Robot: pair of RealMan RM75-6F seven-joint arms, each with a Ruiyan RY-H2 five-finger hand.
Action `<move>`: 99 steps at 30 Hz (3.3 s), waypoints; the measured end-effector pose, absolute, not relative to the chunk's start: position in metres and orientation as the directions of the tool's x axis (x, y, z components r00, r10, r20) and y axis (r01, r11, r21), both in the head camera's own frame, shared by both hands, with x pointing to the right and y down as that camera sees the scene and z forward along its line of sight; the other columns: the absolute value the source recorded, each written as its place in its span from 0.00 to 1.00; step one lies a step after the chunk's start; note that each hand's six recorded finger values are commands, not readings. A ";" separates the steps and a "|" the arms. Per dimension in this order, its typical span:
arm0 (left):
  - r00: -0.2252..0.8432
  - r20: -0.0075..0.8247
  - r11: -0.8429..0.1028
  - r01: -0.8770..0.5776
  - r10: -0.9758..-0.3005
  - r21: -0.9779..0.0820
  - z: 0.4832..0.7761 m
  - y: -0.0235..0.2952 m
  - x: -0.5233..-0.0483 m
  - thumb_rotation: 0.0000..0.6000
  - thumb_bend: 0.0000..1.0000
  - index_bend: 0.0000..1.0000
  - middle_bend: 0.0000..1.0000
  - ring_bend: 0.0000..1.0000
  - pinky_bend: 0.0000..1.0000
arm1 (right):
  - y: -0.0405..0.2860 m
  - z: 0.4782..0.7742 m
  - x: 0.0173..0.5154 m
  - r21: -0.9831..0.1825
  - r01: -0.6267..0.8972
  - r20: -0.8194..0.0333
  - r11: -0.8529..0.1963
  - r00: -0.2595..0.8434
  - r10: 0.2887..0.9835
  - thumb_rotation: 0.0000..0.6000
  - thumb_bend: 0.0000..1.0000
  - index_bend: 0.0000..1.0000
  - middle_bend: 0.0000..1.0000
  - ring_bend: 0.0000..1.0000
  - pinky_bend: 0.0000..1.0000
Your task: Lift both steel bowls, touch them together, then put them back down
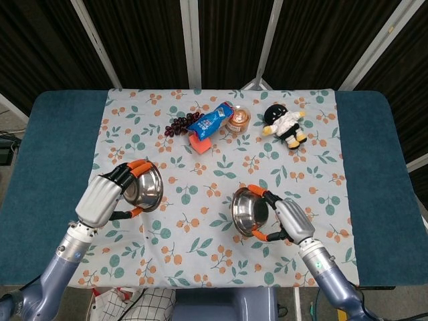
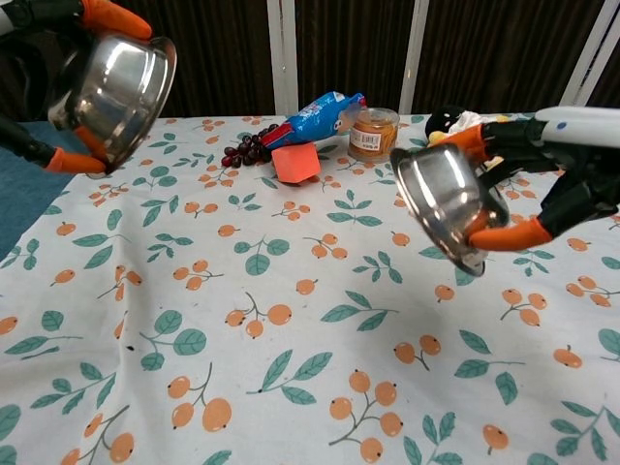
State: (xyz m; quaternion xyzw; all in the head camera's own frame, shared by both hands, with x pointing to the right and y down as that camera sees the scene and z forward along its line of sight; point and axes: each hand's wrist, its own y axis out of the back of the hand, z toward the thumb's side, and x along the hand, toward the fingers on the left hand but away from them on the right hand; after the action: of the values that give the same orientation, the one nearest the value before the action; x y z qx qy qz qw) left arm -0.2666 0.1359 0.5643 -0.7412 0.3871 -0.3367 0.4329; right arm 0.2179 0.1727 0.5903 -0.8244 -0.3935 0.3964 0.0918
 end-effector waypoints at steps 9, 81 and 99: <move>0.510 0.131 -0.347 -0.355 -0.850 -0.868 0.572 0.145 -0.240 1.00 0.34 0.38 0.53 0.43 0.60 | 0.157 0.567 0.212 0.009 0.838 -0.593 -0.545 0.443 0.672 1.00 0.31 0.93 0.86 0.92 1.00; 0.624 -0.042 -0.299 -0.432 -0.781 -0.851 0.567 0.184 -0.142 1.00 0.35 0.38 0.52 0.43 0.59 | 0.191 0.552 0.124 0.446 0.729 -0.585 -0.519 0.677 0.447 1.00 0.35 0.93 0.86 0.92 1.00; 0.603 0.051 -0.366 -0.413 -0.796 -0.834 0.544 0.183 -0.176 1.00 0.36 0.38 0.52 0.43 0.59 | 0.157 0.571 0.182 0.175 0.832 -0.620 -0.526 0.508 0.598 1.00 0.36 0.93 0.86 0.92 1.00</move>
State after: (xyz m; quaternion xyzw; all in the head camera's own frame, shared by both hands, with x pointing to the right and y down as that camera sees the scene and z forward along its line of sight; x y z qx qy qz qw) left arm -0.1763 0.1829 0.5437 -0.7936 0.3810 -0.2308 0.4144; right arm 0.1819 0.1574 0.5709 -0.8364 -0.4275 0.2516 -0.2331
